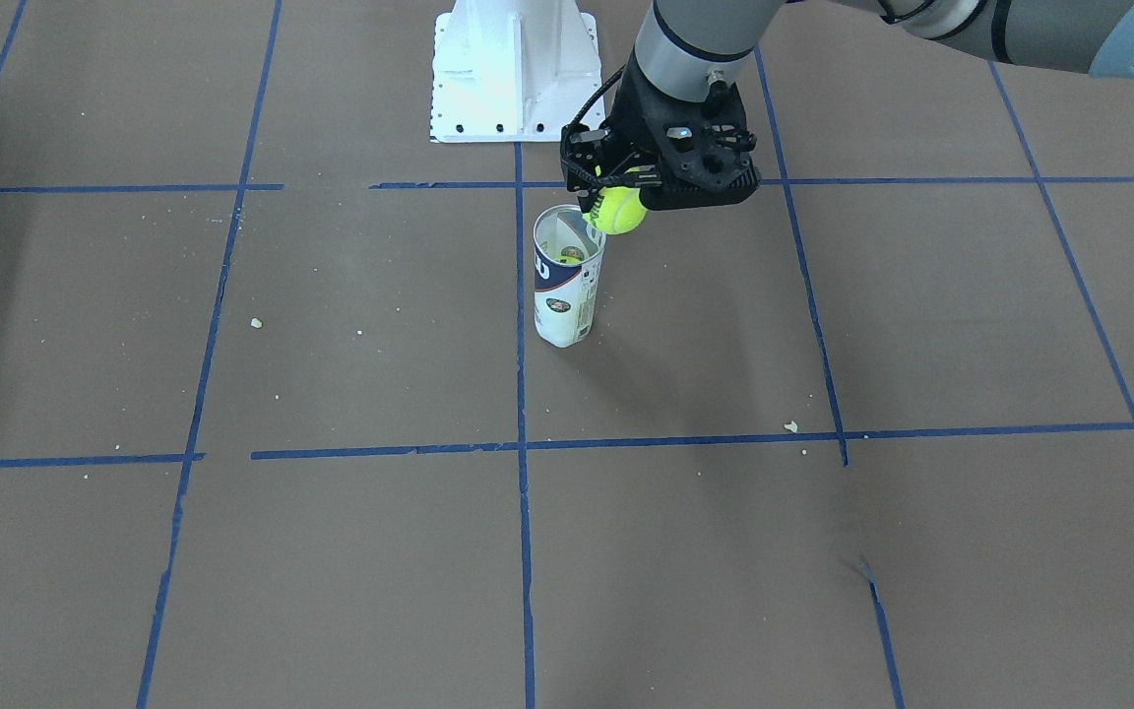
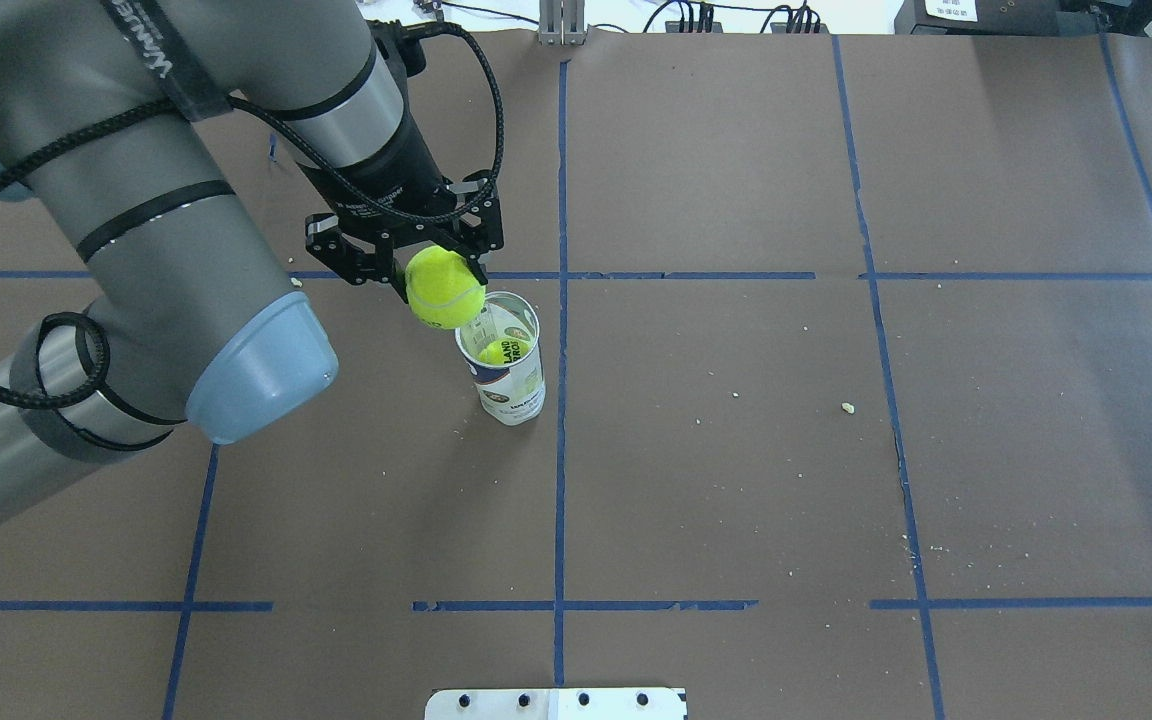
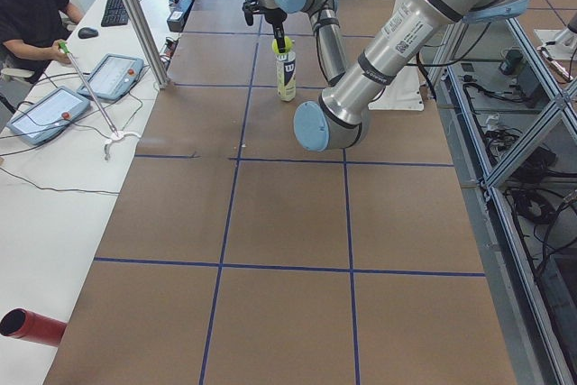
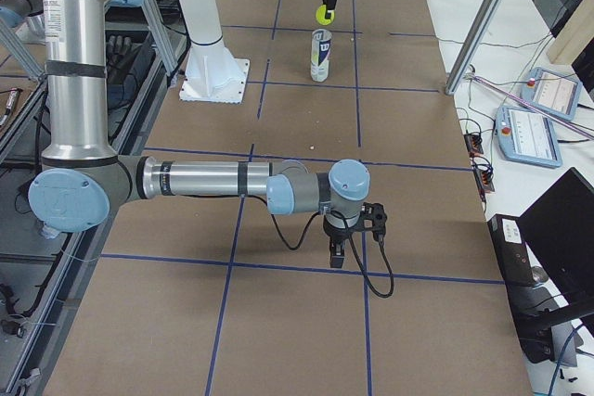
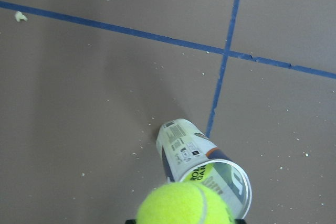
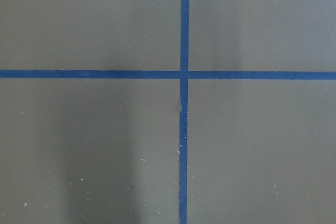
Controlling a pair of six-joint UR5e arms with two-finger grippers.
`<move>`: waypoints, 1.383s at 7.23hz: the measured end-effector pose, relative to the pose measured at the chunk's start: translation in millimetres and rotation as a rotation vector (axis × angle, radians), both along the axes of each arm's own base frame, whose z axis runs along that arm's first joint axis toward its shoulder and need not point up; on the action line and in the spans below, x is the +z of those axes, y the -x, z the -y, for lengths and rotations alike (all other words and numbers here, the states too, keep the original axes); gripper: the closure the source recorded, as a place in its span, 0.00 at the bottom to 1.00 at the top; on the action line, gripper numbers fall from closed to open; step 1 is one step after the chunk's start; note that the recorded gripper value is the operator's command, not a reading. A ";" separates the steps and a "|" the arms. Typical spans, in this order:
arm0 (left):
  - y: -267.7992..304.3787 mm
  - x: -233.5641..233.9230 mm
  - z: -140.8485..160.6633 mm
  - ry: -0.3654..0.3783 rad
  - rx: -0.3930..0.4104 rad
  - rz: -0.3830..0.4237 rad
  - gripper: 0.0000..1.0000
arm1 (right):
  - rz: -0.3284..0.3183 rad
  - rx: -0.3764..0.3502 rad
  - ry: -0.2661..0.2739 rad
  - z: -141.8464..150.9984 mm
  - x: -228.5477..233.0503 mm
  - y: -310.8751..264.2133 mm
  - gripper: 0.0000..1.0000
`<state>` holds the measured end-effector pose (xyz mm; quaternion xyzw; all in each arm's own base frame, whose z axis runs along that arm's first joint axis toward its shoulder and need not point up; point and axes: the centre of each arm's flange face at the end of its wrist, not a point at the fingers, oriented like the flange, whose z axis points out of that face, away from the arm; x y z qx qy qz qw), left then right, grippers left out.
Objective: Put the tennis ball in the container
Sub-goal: 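Lower the ball into the cup and open the left gripper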
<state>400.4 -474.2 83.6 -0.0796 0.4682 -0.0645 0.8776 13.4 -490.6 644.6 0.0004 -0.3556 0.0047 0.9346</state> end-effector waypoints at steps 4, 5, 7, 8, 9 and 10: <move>-20.3 0.0 -5.3 -0.002 0.013 -0.031 0.00 | 0.000 0.000 0.000 0.0 0.0 0.0 0.00; -20.3 -0.5 -6.4 -0.002 0.014 -0.036 0.00 | 0.000 0.000 0.000 0.0 0.0 0.0 0.00; -17.9 -0.8 -9.1 -0.001 0.009 -0.041 0.00 | 0.000 0.000 0.000 0.0 0.0 0.0 0.00; -17.3 -0.7 -9.4 -0.004 0.007 -0.042 0.00 | 0.000 0.000 0.000 0.0 0.0 0.0 0.00; -16.9 -0.1 -9.4 -0.006 0.005 -0.042 0.00 | 0.000 0.000 0.000 0.0 0.0 0.0 0.00; -13.2 0.8 -9.8 -0.010 0.003 -0.044 0.00 | 0.000 0.000 0.000 0.0 0.0 0.0 0.00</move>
